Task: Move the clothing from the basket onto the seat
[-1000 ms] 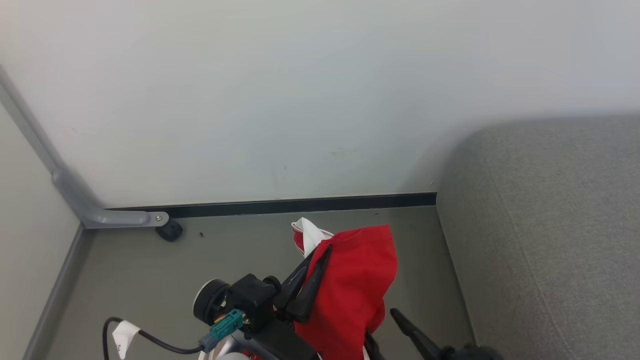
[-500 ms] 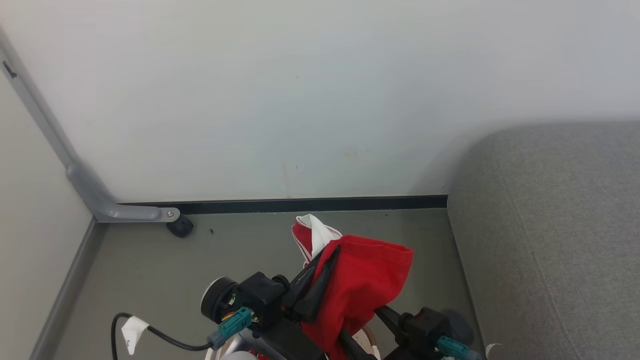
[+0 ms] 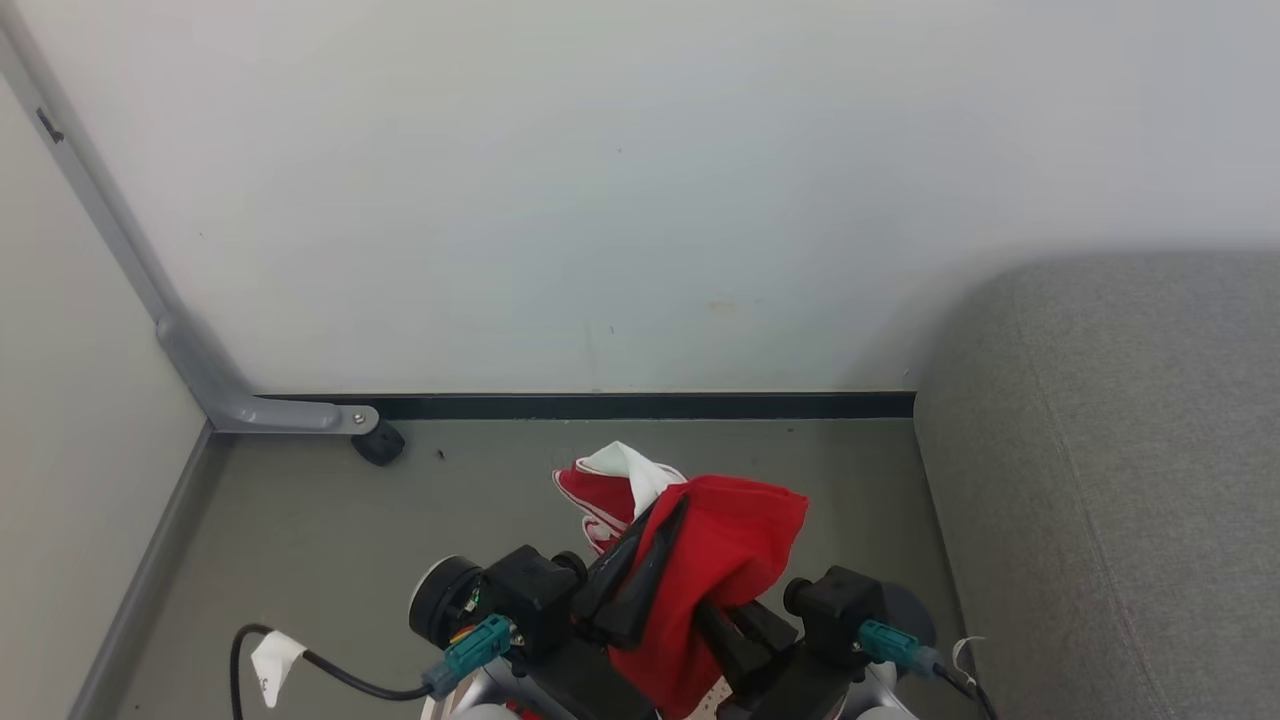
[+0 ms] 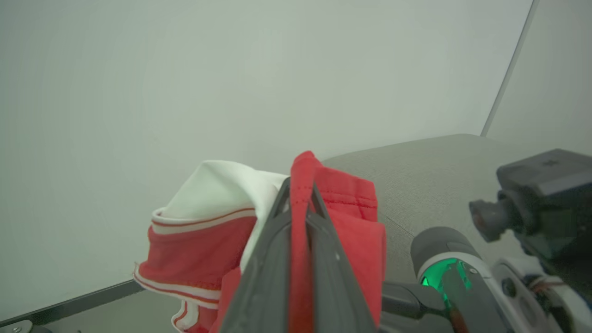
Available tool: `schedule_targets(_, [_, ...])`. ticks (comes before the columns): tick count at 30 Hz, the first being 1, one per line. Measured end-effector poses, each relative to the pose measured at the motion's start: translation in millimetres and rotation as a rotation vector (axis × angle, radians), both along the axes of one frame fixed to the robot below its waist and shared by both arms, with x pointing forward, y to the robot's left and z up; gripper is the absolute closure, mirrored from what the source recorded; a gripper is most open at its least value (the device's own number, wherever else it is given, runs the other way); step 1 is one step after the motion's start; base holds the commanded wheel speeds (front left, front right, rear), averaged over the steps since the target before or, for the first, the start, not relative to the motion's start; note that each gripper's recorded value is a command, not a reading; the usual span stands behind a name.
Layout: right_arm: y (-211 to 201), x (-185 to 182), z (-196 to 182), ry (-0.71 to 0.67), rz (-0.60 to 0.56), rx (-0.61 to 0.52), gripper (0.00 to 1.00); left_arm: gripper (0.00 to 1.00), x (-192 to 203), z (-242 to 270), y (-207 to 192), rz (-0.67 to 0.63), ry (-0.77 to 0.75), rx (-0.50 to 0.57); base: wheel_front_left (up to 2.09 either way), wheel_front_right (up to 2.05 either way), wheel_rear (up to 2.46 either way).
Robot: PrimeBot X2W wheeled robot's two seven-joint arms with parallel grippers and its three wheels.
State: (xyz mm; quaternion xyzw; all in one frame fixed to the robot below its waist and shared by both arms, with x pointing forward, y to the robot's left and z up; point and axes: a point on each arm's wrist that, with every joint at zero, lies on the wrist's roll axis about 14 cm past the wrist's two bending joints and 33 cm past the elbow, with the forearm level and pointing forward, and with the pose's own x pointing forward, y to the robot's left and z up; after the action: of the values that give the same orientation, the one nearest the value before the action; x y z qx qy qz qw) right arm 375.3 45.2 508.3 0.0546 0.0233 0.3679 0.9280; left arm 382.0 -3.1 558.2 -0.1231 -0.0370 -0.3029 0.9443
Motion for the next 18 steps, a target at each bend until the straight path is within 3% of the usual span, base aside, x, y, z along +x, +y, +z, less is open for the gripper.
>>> schedule_targets(8, [5.3, -5.8, -8.0, 0.043, 0.018, 0.017, 1.0, 1.0, 0.3, -3.0, 0.4, 0.0, 0.012, 0.007, 0.0, 0.0, 0.0])
schedule_targets(9, [5.7, -5.8, -7.7, 0.041, 0.02, 0.019, 1.0, 0.93, 0.5, -3.2, 0.4, 0.001, 0.012, 0.007, 0.0, 0.0, 0.0])
schedule_targets(11, [6.2, -4.8, -6.8, 0.042, 0.021, 0.022, 1.0, 0.24, 0.8, -3.6, 0.4, 0.001, 0.014, 0.007, 0.0, 0.0, 0.0])
schedule_targets(12, [6.0, -3.6, -5.5, 0.039, 0.02, 0.025, 1.0, 0.0, 1.0, -3.6, 0.3, 0.001, 0.014, 0.006, 0.0, 0.0, 0.0])
schedule_targets(18, [1.3, -0.9, -9.1, 0.052, 0.003, 0.022, 1.0, 0.0, 2.7, -4.1, 0.7, 0.01, 0.017, 0.007, 0.0, 0.0, 0.0])
